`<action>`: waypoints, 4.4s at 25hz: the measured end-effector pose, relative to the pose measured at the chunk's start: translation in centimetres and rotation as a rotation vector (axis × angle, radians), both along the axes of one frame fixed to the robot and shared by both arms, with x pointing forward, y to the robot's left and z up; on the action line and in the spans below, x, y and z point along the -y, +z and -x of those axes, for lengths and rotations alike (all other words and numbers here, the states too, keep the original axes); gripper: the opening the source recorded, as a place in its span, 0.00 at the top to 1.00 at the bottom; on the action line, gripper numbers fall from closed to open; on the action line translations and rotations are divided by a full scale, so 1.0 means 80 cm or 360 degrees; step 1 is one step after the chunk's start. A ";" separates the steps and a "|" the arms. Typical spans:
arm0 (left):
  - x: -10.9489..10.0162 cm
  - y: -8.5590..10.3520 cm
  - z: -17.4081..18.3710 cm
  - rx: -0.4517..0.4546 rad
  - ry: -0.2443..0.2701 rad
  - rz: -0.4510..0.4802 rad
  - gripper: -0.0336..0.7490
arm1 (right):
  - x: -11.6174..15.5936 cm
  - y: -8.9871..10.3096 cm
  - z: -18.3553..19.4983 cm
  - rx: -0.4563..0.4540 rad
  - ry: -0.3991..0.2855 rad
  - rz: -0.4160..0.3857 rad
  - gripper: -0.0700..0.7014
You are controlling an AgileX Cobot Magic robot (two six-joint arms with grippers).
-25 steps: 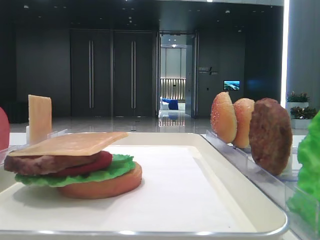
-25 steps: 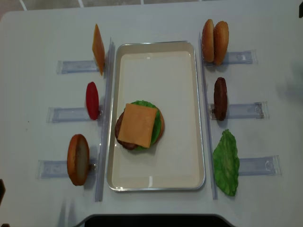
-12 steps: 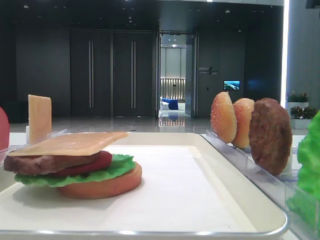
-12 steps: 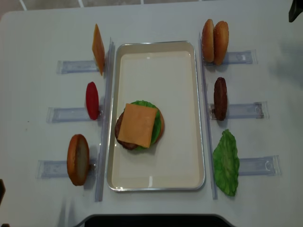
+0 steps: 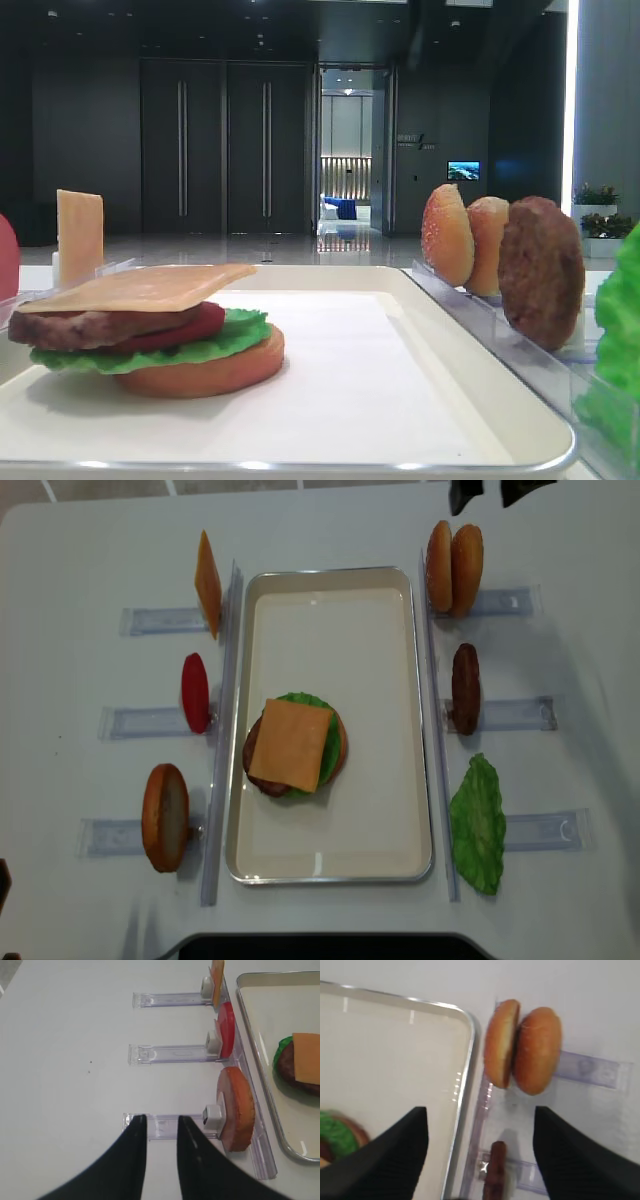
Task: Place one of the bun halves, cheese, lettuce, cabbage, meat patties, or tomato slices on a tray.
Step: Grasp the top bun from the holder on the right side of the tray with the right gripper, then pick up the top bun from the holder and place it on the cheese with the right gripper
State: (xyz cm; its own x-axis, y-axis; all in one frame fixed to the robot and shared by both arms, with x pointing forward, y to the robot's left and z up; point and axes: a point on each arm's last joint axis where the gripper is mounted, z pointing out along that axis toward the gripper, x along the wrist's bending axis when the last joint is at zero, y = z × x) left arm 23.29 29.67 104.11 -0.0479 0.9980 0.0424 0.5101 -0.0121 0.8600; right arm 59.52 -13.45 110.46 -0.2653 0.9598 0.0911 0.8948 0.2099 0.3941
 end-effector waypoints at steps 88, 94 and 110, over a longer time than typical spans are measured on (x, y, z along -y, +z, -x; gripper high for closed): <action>0.000 0.000 0.000 0.0002 0.0018 0.0030 0.75 | -0.051 -0.006 -0.011 -0.0073 0.0116 -0.0083 0.72; 0.000 0.000 0.000 0.0002 0.0018 0.0028 0.75 | -0.032 -0.022 0.055 -0.0241 0.0083 0.0000 0.72; 0.000 0.000 0.000 0.0002 0.0018 0.0028 0.75 | -0.090 -0.018 0.158 -0.0213 0.0226 -0.0363 0.72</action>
State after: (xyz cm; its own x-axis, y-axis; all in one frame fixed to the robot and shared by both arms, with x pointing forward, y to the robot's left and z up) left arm 23.29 29.68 104.11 -0.0595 0.9979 0.0245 0.5090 0.0092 0.8607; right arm 46.87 -6.21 109.06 -0.3665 0.8648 0.3432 0.9100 0.2563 0.3260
